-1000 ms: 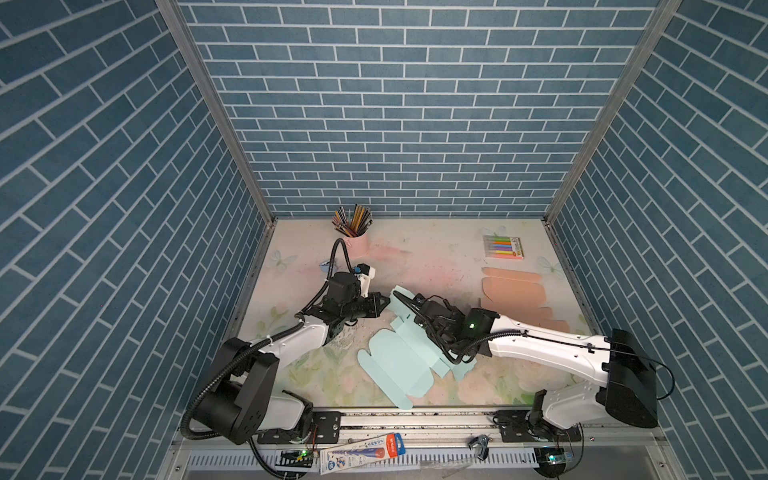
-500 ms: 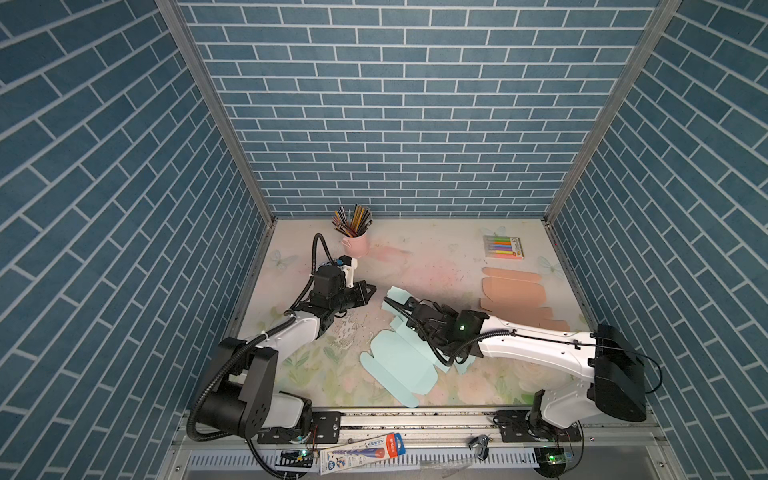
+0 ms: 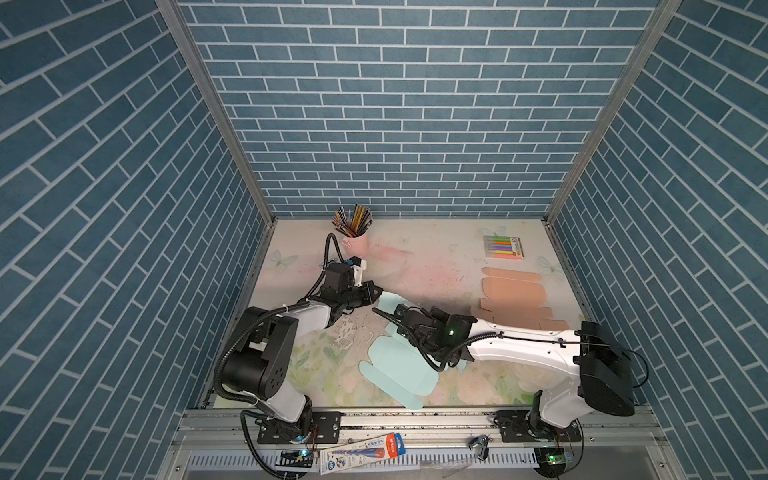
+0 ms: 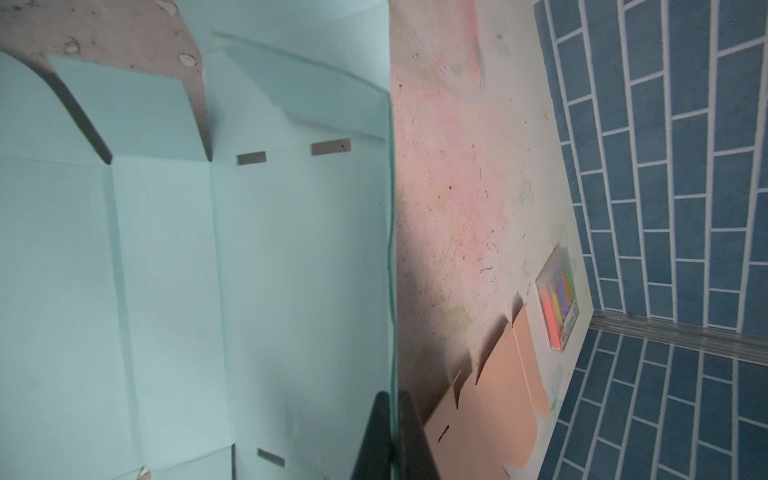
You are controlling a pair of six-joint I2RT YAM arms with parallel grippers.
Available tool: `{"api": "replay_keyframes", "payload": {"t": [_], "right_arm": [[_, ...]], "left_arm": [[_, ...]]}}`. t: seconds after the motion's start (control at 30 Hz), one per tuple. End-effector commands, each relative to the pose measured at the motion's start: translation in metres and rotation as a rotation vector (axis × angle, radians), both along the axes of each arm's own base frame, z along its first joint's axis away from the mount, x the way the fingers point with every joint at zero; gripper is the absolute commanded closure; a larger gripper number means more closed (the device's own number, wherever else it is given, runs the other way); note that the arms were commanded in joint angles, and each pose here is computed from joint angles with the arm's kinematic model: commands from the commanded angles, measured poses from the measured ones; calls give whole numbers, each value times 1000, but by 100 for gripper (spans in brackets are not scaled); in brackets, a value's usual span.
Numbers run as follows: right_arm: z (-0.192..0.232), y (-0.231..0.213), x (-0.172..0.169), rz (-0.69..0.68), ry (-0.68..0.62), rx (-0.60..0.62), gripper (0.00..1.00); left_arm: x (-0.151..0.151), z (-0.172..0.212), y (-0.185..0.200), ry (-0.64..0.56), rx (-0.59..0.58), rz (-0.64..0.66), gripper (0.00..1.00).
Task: Fold the paper box
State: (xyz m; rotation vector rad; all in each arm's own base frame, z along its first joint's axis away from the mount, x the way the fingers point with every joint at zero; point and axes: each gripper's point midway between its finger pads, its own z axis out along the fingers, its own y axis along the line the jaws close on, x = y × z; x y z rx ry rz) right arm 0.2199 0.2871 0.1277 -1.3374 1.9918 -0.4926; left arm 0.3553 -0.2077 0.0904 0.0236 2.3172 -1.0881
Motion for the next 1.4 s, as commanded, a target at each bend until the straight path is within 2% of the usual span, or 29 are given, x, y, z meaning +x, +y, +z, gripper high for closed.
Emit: {"api": "replay_keyframes", "payload": {"t": [0.0,0.57,0.9,1.37], "right_arm": [[7,6,5,38,-45,-37,100],[6,10,15,97,-150,-165,100],[5,7,19,129,-263,-242,100],[9,11,12,203,-372,-234,100]], "left_arm": [[-4,7,-7,-35,-16,-44,100],[-51,18,-21,-45,-26,-135,99],[-69,20,-32,-55,-29,-171,98],[-88,2,-24,-86,-32,-158,92]]}}
